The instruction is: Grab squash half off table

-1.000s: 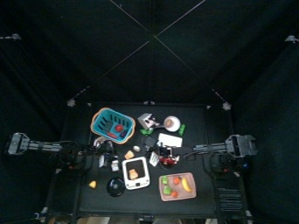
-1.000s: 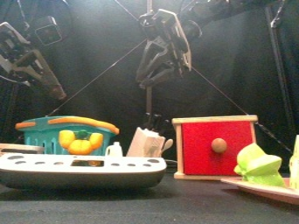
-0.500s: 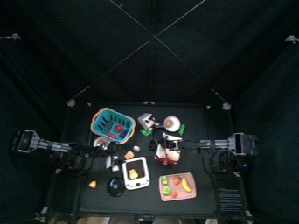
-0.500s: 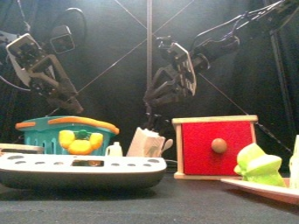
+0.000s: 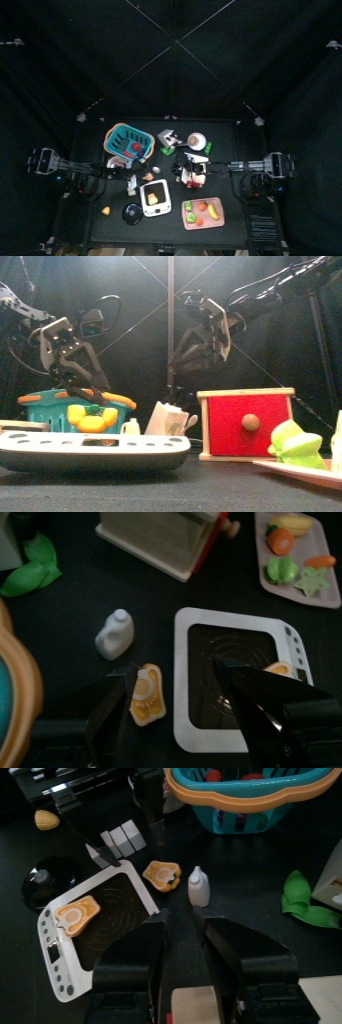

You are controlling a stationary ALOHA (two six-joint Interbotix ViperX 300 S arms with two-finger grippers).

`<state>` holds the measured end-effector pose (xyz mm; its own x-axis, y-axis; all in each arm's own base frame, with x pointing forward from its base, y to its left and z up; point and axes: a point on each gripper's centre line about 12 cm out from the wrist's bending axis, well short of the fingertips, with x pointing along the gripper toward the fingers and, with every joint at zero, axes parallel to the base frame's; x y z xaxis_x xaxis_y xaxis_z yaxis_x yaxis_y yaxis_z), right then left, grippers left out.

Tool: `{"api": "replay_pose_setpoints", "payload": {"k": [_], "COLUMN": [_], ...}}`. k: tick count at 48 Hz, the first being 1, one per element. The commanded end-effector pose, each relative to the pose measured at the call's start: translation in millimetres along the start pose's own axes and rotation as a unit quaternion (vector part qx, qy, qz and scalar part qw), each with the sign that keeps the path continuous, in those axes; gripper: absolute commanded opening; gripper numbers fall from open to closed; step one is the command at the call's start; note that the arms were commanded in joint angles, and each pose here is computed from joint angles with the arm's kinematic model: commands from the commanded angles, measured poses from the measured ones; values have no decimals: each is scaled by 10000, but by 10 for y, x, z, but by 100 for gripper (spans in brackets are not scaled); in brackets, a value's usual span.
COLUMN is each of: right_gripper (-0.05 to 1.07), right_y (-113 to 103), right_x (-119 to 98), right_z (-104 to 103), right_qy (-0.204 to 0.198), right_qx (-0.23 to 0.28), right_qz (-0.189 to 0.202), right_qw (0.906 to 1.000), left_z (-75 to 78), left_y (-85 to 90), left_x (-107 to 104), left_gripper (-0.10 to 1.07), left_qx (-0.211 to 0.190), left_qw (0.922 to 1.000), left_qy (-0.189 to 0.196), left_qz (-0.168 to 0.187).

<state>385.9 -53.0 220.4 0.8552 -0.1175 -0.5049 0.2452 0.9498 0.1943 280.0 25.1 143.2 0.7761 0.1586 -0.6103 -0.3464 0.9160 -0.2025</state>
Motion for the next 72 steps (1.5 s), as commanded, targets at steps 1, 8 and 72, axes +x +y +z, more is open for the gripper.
{"api": "replay_pose_setpoints", "payload": {"k": [1, 8, 72], "right_gripper": [69, 69, 69], "right_y": [45, 43, 34], "right_x": [-106, -97, -45], "right_z": [154, 146, 129], "right_qy": [-255, -240, -195], "right_qx": [-12, -12, -16], "right_qz": [77, 74, 60], "right_qw": [9996, 9997, 9998], "left_z": [46, -41, -184], "left_y": [0, 82, 126], "left_x": [73, 153, 479], "left_gripper": [96, 96, 82], "left_qx": [-67, -40, 153], "left_qw": [10000, 9996, 9962], "left_qy": [-9, 163, 802], "left_qz": [60, 216, 304]}}
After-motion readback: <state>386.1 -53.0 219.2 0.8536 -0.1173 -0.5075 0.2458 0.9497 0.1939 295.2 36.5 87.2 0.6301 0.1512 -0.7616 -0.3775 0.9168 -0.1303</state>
